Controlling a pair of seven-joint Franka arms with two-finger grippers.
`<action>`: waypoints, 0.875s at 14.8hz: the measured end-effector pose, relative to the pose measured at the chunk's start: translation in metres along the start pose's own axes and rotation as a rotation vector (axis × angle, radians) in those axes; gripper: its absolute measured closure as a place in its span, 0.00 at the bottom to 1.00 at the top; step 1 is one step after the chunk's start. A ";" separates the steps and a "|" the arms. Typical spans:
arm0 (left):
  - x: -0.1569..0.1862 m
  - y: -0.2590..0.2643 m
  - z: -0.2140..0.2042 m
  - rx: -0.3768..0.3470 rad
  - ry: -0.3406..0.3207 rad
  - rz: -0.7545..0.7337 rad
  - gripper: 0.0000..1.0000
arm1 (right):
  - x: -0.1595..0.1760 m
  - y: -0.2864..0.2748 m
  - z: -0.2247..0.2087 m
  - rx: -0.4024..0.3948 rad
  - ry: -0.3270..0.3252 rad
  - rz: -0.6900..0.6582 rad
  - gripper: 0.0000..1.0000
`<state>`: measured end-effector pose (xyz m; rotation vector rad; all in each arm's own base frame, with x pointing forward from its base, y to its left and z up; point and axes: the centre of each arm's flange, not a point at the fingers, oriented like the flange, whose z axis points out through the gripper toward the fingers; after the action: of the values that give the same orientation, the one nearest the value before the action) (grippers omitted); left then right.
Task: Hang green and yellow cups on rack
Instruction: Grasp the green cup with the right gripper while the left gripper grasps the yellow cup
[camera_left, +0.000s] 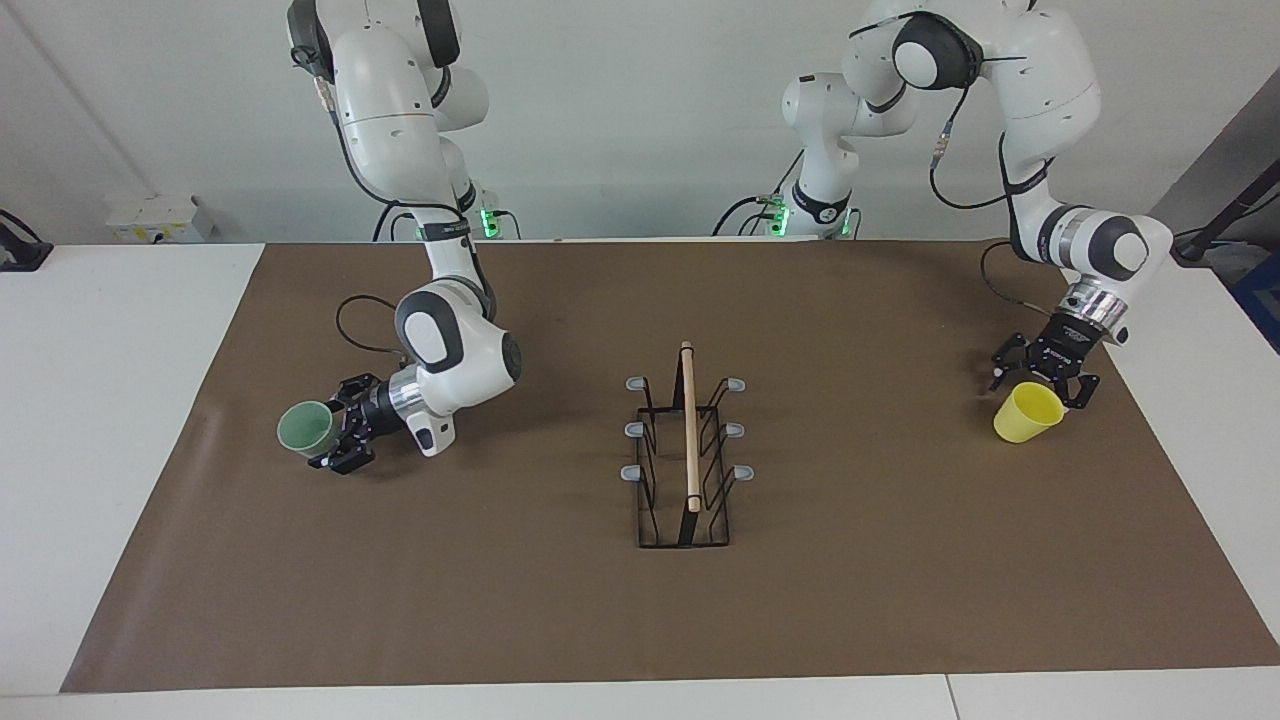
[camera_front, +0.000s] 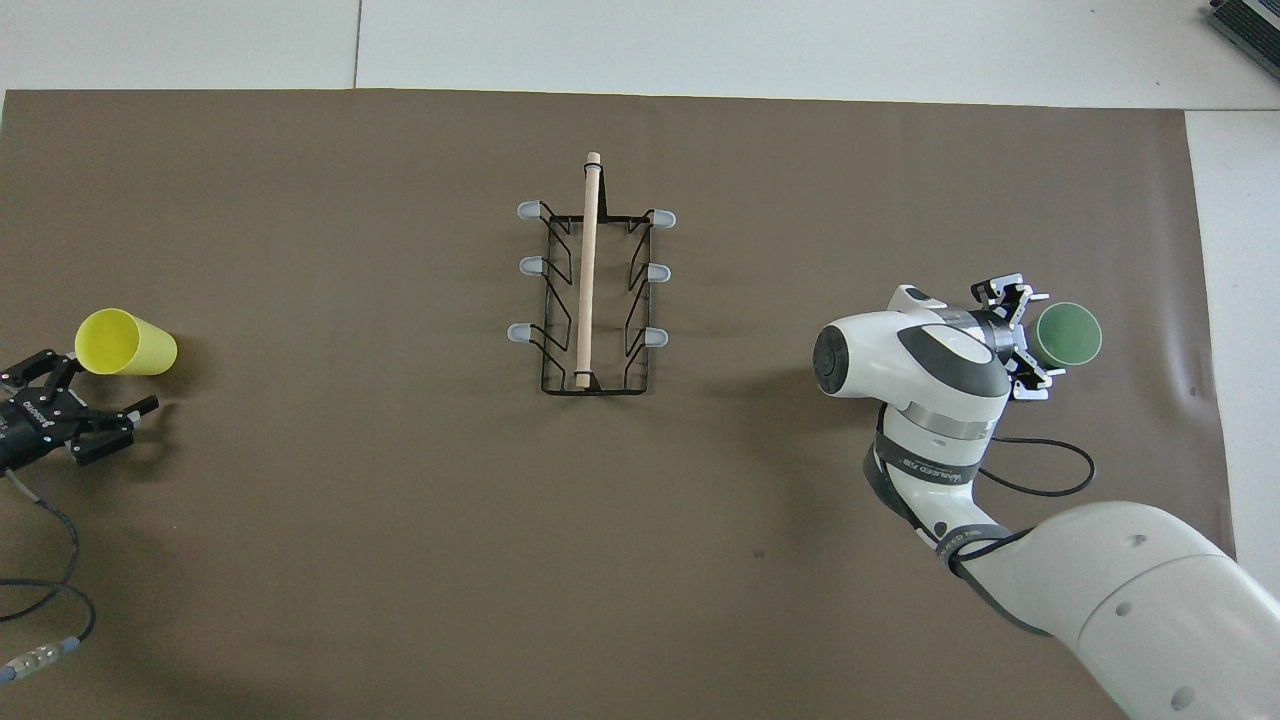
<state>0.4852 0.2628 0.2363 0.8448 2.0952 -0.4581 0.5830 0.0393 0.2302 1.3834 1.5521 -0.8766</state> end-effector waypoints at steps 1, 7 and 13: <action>-0.001 0.000 0.001 -0.003 -0.005 -0.002 0.00 | 0.001 -0.002 0.002 0.000 -0.001 -0.003 0.00; -0.011 -0.004 0.018 -0.041 -0.025 -0.014 0.00 | 0.005 -0.005 0.002 -0.003 -0.005 -0.008 0.28; -0.023 -0.009 0.038 -0.065 -0.041 -0.020 0.00 | -0.018 0.010 -0.025 0.049 -0.004 0.100 0.28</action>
<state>0.5099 0.2253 0.2320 0.7709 2.0715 -0.4129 0.5892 0.0566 0.2571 1.4797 1.4539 -0.8610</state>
